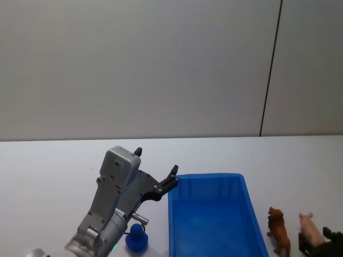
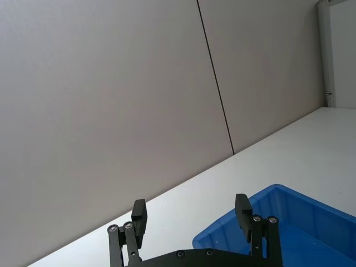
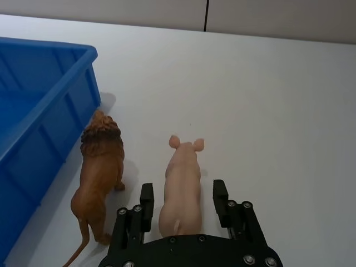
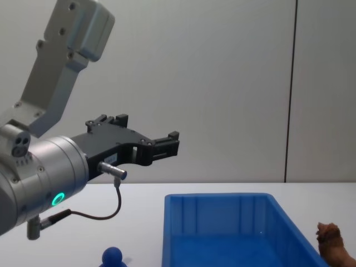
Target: Pick up the two dolls from the table and place them into the box.
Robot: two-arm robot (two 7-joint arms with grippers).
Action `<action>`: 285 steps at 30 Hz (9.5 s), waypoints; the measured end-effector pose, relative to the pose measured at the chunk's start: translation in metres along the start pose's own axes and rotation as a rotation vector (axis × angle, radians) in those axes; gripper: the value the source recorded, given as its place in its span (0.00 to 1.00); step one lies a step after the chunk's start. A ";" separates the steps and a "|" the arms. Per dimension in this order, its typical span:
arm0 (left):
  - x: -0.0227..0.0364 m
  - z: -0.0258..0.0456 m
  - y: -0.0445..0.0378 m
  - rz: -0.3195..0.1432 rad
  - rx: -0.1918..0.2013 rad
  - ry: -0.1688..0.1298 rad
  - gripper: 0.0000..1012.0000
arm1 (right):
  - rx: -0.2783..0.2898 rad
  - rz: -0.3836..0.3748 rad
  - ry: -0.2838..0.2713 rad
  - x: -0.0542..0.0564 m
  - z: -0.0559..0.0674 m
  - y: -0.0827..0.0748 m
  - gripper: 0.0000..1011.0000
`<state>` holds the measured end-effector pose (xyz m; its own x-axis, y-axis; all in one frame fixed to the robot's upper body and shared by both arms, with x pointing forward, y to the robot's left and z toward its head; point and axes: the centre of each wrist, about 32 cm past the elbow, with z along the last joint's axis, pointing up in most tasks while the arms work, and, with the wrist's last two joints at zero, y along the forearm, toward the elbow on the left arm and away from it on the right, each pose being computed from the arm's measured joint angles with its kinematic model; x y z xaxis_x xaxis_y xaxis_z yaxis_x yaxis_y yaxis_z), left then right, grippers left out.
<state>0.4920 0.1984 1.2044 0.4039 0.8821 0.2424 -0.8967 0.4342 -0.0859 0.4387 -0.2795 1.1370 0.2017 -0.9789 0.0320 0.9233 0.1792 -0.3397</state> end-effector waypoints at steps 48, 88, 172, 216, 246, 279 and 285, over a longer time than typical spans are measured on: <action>0.0000 0.0000 0.0000 0.000 0.000 0.000 0.99 | 0.231 0.303 -0.091 -0.046 0.067 0.019 0.38; 0.0000 0.0000 0.0000 0.000 0.000 0.000 0.99 | 0.220 0.225 -0.076 -0.055 0.060 0.016 0.99; 0.0000 0.0000 0.0000 0.000 0.000 0.000 0.99 | 0.226 0.135 -0.111 -0.049 0.043 0.007 0.28; 0.0000 0.0000 0.0000 0.000 0.000 0.000 0.99 | 0.261 0.188 -0.039 -0.055 0.067 0.052 0.99; 0.0016 -0.0011 0.0098 0.015 0.055 0.026 0.99 | 0.271 0.067 0.007 -0.041 0.053 0.023 0.99; 0.0104 -0.0296 0.0307 0.001 0.301 0.137 0.99 | 0.271 0.055 0.011 -0.040 0.052 0.021 0.99; 0.0117 -0.0376 0.0277 -0.012 0.335 0.145 0.99 | 0.271 0.055 0.011 -0.040 0.052 0.021 0.99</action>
<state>0.4787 0.2277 1.1686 0.4148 0.9045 0.0995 -0.8915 0.3821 0.2434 0.4666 -0.2319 1.1774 0.2522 -0.9676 0.0100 0.9650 0.2507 -0.0765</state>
